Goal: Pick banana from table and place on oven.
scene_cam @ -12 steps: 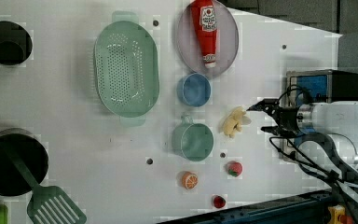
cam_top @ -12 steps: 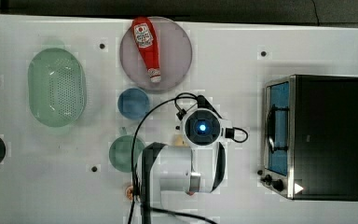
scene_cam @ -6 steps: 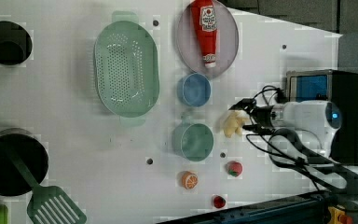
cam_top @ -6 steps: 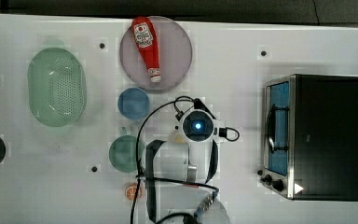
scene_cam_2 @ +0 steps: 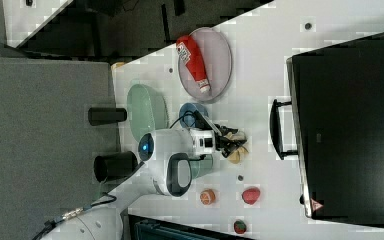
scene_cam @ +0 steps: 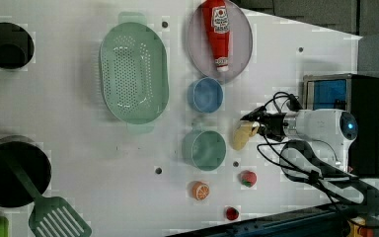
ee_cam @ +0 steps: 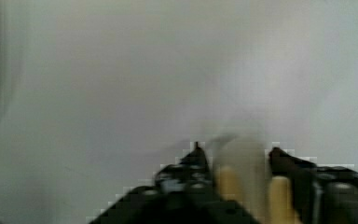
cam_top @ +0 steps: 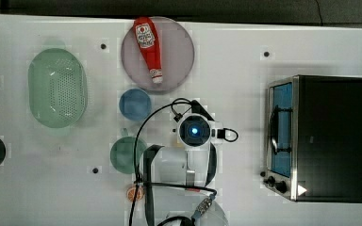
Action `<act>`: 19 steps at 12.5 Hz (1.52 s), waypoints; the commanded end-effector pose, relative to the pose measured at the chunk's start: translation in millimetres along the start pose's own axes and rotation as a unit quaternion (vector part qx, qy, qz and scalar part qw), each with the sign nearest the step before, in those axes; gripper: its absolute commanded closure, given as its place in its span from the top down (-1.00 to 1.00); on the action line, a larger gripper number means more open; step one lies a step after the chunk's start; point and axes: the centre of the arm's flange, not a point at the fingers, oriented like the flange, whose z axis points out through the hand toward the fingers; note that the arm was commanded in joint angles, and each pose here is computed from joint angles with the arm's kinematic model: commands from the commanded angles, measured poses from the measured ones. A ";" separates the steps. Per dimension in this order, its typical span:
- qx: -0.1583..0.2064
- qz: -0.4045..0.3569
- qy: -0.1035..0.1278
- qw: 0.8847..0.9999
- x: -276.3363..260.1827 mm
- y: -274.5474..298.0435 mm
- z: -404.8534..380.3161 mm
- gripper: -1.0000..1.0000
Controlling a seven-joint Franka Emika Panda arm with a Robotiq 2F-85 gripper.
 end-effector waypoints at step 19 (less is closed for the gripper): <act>0.014 0.069 -0.005 0.998 108.7 116.4 -403.2 -0.43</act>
